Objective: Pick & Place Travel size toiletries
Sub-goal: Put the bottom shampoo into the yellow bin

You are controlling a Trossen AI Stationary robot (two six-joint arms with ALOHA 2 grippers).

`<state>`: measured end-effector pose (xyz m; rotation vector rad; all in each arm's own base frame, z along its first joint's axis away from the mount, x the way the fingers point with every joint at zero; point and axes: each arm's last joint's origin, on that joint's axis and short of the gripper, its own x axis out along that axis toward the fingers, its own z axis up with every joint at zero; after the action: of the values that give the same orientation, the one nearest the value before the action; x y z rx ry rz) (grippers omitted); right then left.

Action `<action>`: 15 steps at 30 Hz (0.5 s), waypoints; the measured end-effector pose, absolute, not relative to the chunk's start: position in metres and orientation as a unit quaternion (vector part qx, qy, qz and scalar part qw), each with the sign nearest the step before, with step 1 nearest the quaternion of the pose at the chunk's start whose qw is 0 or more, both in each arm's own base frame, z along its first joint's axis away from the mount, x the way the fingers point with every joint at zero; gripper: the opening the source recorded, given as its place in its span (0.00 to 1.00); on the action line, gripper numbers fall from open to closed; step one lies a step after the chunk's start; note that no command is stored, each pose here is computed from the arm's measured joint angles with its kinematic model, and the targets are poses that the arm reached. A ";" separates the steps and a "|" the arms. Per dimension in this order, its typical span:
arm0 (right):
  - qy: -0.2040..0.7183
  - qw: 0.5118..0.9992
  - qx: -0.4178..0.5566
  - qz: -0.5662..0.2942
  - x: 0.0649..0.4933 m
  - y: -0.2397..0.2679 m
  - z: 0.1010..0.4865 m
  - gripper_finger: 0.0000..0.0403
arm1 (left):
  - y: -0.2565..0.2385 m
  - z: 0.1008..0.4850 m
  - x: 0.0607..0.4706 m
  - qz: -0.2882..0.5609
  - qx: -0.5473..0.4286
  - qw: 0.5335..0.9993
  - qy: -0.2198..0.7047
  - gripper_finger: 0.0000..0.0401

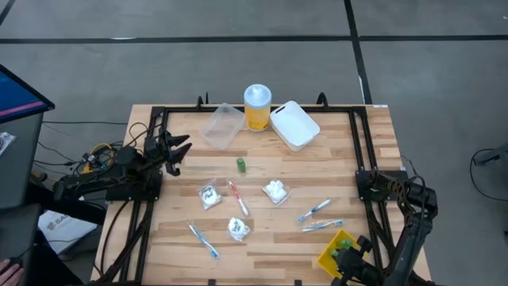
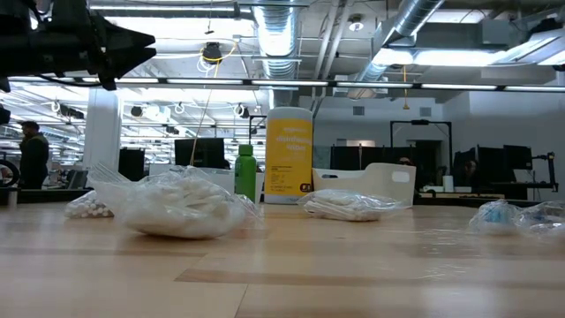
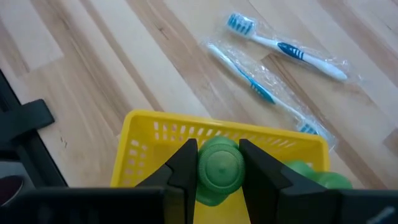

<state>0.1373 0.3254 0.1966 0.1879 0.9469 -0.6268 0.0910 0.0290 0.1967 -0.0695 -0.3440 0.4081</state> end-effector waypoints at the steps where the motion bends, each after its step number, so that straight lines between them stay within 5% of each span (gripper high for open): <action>1: 0.448 0.839 0.089 -0.296 0.137 0.325 0.197 0.20 | 0.029 0.197 0.091 0.202 -0.034 0.964 -0.170 0.38; 15: 0.455 0.834 0.099 -0.294 0.137 0.324 0.187 0.20 | 0.029 0.197 0.091 0.201 -0.034 0.964 -0.171 0.38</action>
<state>0.1370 0.3242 0.1869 0.2096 0.9643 -0.6237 0.0909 0.0290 0.1968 -0.0693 -0.3468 0.4078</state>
